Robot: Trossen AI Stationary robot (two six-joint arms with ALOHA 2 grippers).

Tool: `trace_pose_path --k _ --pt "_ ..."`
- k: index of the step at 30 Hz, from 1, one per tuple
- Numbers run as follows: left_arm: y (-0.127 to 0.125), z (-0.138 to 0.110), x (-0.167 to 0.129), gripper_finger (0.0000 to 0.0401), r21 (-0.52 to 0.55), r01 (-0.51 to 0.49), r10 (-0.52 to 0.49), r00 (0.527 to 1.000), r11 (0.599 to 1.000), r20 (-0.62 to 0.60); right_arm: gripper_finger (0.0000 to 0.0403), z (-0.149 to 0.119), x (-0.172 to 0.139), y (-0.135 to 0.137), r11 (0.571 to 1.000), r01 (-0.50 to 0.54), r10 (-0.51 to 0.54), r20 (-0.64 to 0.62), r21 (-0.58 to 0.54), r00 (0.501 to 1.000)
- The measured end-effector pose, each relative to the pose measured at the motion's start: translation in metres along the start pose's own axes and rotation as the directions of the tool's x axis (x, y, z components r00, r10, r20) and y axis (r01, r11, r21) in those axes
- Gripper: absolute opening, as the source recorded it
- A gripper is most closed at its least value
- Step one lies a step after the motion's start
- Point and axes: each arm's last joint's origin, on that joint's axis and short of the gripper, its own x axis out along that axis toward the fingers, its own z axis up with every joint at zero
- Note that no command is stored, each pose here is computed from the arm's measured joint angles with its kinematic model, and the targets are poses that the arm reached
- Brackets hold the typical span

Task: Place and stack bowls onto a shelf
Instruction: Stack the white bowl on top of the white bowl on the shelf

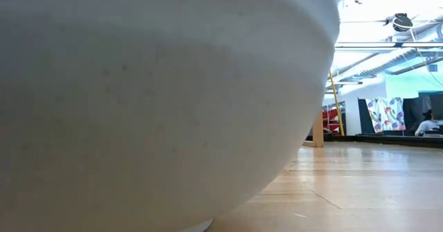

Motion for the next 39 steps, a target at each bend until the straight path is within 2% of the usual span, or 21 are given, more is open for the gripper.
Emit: trace_pose_path --k 5,10,14,22,24,26,29,31,33,39 --pt "-0.023 -0.001 0.043 0.0097 -0.077 0.094 -0.087 0.992 0.993 0.086 0.0121 0.000 -0.001 0.000 1.000 0.000 0.000 0.003 -0.012 1.000" --pt "-0.045 -0.007 0.071 0.0097 -0.164 0.213 -0.184 0.967 0.963 0.178 0.0121 -0.002 -0.006 0.001 1.000 0.002 -0.002 0.013 -0.018 1.000" --pt "-0.057 -0.017 0.094 0.0097 -0.212 0.204 -0.161 0.966 0.956 0.205 0.0121 -0.003 -0.010 0.001 0.999 0.003 -0.002 0.023 -0.040 1.000" --pt "-0.079 -0.043 0.133 0.0097 -0.249 0.080 -0.041 0.987 0.965 0.157 0.0121 -0.007 -0.025 0.003 0.999 0.008 -0.006 0.058 -0.038 0.998" --pt "-0.089 -0.043 0.144 0.0097 -0.257 0.102 -0.056 0.982 0.961 0.180 0.0121 -0.008 -0.029 0.004 0.999 0.009 -0.007 0.066 -0.039 0.998" --pt "-0.093 -0.049 0.155 0.0097 -0.261 0.069 -0.030 0.988 0.963 0.149 0.0121 -0.010 -0.033 0.005 0.999 0.011 -0.008 0.076 -0.040 0.997" --pt "-0.101 -0.049 0.171 0.0097 -0.266 0.071 -0.030 0.987 0.961 0.157 0.0121 -0.011 -0.039 0.005 0.999 0.013 -0.009 0.088 -0.041 0.996" --pt "-0.103 -0.052 0.180 0.0097 -0.262 0.041 0.001 0.987 0.964 0.158 0.0121 -0.013 -0.042 0.006 0.999 0.014 -0.010 0.096 -0.041 0.995" --pt "-0.107 -0.050 0.187 0.0097 -0.263 0.052 -0.001 0.982 0.963 0.191 0.0121 -0.013 -0.044 0.006 0.999 0.015 -0.010 0.100 -0.042 0.995" --pt "-0.108 -0.054 0.200 0.0097 -0.242 0.000 0.043 0.984 0.970 0.173 0.0121 -0.014 -0.046 0.007 0.999 0.015 -0.011 0.106 -0.043 0.994"
